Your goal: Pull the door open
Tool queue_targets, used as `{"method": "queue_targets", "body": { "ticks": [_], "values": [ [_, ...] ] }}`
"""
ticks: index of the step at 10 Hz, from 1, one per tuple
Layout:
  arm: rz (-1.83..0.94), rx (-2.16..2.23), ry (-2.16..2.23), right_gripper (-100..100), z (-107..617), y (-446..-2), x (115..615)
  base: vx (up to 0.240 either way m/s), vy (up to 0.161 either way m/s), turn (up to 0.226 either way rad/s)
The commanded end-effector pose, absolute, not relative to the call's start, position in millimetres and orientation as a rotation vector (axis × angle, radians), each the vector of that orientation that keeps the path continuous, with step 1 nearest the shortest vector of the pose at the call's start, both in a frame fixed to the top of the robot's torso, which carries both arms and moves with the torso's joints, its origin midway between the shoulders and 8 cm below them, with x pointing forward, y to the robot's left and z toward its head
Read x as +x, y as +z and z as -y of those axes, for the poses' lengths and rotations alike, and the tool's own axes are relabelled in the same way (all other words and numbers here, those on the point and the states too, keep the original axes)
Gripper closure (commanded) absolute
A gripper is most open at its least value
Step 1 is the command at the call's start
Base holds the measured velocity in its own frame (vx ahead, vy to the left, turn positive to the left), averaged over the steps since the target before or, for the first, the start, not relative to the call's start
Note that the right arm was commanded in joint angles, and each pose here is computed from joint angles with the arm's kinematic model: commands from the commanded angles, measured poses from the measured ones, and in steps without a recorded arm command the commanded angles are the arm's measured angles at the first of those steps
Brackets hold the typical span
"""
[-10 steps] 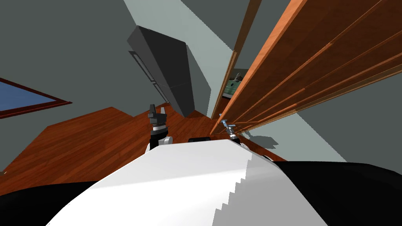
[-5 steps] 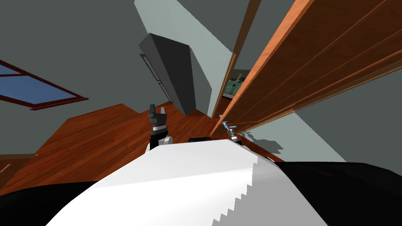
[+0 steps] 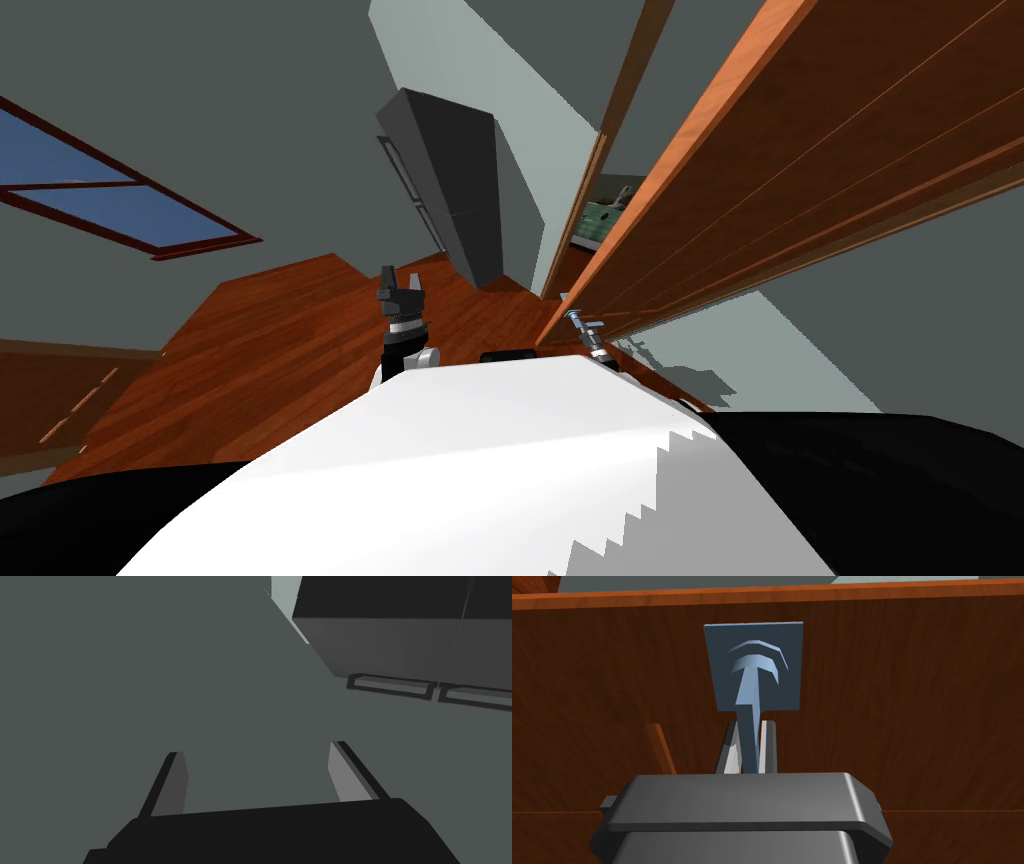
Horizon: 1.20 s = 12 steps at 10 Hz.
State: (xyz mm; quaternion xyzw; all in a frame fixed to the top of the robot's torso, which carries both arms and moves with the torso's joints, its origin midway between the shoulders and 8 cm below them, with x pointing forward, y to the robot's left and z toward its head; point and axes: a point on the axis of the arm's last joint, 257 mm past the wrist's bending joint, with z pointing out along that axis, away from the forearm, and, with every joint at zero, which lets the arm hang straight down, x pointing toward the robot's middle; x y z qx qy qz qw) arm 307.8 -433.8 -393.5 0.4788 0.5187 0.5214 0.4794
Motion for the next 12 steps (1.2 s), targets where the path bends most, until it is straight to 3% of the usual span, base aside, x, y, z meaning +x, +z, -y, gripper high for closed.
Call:
{"method": "queue_targets", "body": {
  "ticks": [1, 8, 12],
  "values": [
    [-1.271, 1.17, 1.273, 100, 434.7, -394.1, 300.0, -0.176, -0.087, 0.165],
    [-1.279, 1.162, 1.28, 100, 439.1, -392.6, 283.2, -0.174, -0.071, 0.142],
    [-1.278, 1.17, 1.281, 100, 427.5, -398.2, 302.4, -0.155, -0.042, 0.091]
  ]
}}
